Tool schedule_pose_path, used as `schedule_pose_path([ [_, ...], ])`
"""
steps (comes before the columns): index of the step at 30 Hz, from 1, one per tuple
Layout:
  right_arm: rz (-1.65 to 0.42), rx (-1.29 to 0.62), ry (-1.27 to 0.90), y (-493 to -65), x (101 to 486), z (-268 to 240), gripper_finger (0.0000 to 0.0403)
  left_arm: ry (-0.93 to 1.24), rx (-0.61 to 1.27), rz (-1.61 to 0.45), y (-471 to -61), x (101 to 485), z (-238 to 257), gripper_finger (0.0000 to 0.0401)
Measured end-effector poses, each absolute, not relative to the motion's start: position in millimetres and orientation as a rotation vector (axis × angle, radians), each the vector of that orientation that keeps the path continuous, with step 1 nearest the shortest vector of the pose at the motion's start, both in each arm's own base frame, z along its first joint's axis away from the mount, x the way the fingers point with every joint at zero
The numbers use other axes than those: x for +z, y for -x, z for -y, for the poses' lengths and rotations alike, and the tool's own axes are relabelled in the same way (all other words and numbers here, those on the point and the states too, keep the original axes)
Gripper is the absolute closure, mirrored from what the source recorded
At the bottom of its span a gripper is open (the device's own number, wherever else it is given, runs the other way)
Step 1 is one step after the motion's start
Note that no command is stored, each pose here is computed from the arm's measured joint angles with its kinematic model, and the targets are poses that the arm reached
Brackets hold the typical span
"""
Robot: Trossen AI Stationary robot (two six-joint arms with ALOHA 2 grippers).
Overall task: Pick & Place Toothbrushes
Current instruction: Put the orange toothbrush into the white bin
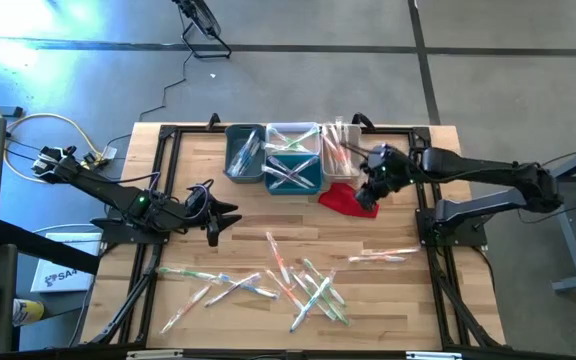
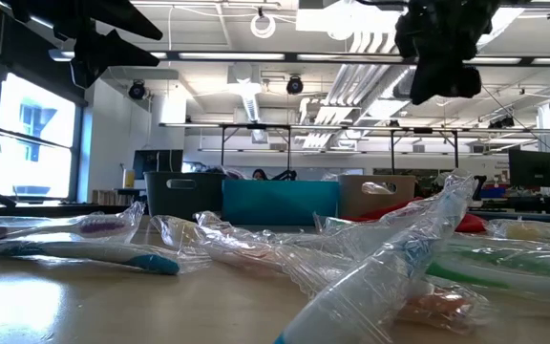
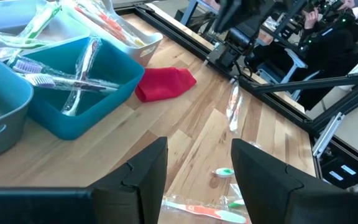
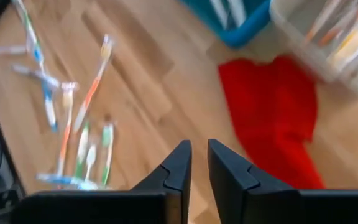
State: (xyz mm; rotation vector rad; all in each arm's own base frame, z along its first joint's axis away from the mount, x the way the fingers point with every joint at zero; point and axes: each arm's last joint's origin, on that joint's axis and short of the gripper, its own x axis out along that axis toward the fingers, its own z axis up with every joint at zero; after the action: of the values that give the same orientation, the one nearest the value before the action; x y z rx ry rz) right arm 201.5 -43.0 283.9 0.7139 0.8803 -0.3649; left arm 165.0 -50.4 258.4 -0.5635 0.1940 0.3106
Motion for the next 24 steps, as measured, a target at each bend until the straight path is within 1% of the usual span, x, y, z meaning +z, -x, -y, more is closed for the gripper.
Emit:
schedule_pose_path([
  [3,-0.920,-0.340,-0.725,-201.7,282.4,30.2,0.0364,0.564,0.311,-0.194,-165.0,258.4,50.4,0.0226],
  [10,-0.941,-0.311,-0.737,-204.0,282.3,7.3,0.0373,0.564,0.310,-0.194,-165.0,258.5,50.4,0.0226],
  [24,-0.990,-0.289,-0.763,-198.3,281.0,-41.4,0.0375,0.565,0.310,-0.191,-165.1,258.7,50.4,0.0226],
])
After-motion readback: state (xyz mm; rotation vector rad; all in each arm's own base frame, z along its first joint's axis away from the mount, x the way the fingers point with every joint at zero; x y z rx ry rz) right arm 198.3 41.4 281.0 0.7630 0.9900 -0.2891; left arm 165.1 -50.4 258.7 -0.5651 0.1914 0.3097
